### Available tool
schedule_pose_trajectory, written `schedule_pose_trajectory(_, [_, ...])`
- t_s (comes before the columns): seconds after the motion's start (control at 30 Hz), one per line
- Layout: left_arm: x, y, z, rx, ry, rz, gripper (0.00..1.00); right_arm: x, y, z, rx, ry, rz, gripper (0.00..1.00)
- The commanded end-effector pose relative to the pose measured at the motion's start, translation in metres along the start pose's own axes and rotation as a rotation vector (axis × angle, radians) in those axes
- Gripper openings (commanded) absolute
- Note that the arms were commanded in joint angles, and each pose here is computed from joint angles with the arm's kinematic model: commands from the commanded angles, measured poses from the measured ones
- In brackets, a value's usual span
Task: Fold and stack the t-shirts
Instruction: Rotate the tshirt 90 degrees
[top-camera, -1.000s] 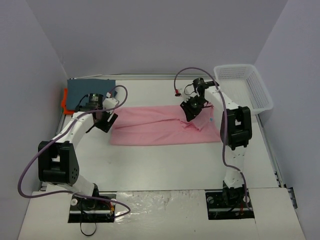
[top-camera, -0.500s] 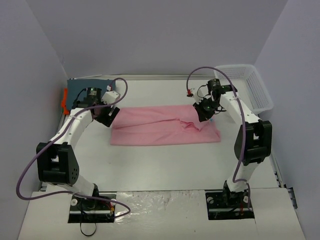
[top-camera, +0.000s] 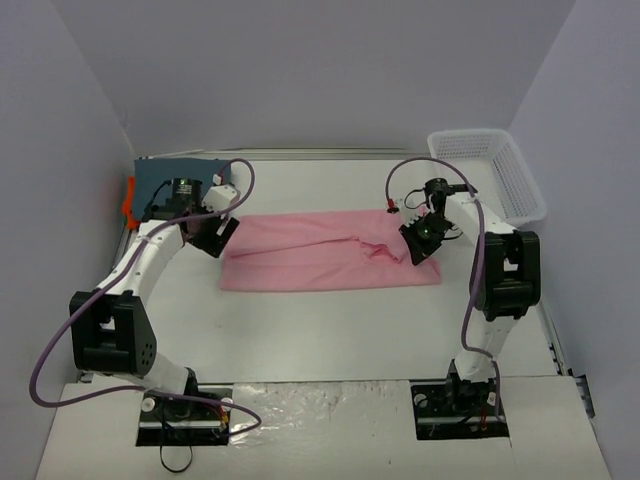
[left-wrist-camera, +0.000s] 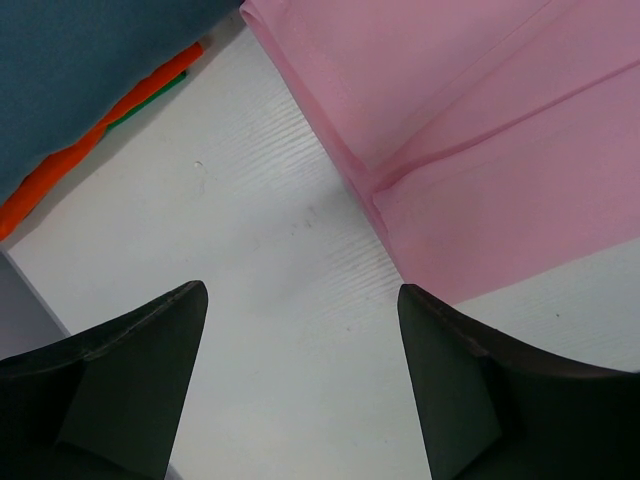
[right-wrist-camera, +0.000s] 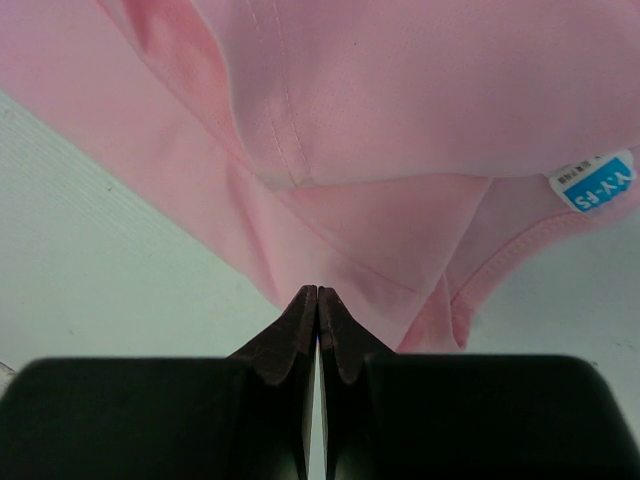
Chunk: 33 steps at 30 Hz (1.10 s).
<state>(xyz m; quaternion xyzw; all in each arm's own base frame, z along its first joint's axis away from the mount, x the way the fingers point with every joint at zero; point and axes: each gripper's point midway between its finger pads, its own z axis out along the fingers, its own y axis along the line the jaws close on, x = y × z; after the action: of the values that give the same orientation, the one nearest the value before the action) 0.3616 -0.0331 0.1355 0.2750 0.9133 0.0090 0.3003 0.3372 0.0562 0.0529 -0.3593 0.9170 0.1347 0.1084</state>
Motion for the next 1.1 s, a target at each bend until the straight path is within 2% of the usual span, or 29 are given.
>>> schedule_pose_trajectory(0.0, [-0.007,0.004,-0.016,-0.020,-0.041,0.010,0.76,0.018,0.007,0.012,-0.042,0.074,0.023,0.00])
schedule_pose_trajectory(0.33, [-0.011,0.008,-0.012,-0.027,-0.040,0.010,0.76,0.030,-0.008,0.040,-0.038,0.161,0.050,0.00])
schedule_pose_trajectory(0.43, [-0.013,0.013,-0.011,-0.046,-0.040,0.012,0.76,0.020,-0.026,0.049,0.004,0.165,0.076,0.00])
schedule_pose_trajectory(0.67, [-0.015,0.035,-0.010,-0.100,-0.043,-0.028,0.77,-0.039,-0.085,0.074,0.114,0.121,0.121,0.00])
schedule_pose_trajectory(0.7, [-0.015,0.037,-0.009,-0.105,-0.042,-0.033,0.77,-0.040,-0.090,0.091,0.105,0.140,0.135,0.00])
schedule_pose_trajectory(0.77, [-0.014,0.041,-0.007,-0.111,-0.046,-0.049,0.77,-0.081,-0.103,0.090,0.142,0.076,0.097,0.00])
schedule_pose_trajectory(0.8, [-0.014,0.043,-0.006,-0.114,-0.048,-0.051,0.77,-0.083,-0.106,0.112,0.129,0.097,0.095,0.00])
schedule_pose_trajectory(0.83, [-0.015,0.046,-0.005,-0.126,-0.057,-0.052,0.77,-0.118,-0.120,0.100,0.191,0.024,0.059,0.00])
schedule_pose_trajectory(0.87, [-0.015,0.046,-0.003,-0.126,-0.055,-0.050,0.77,-0.137,-0.118,0.106,0.215,0.004,0.023,0.00])
schedule_pose_trajectory(0.9, [-0.015,0.048,-0.002,-0.129,-0.056,-0.048,0.77,-0.143,-0.125,0.128,0.235,0.006,0.007,0.00])
schedule_pose_trajectory(0.93, [-0.015,0.052,-0.001,-0.142,-0.047,-0.051,0.77,-0.182,-0.137,0.129,0.319,-0.084,-0.037,0.00])
schedule_pose_trajectory(0.97, [-0.015,0.053,0.001,-0.144,-0.040,-0.055,0.77,-0.198,-0.137,0.118,0.346,-0.121,-0.051,0.00])
schedule_pose_trajectory(1.07, [-0.010,0.051,0.007,-0.127,-0.004,-0.061,0.77,-0.260,-0.144,0.122,0.448,-0.341,-0.128,0.00])
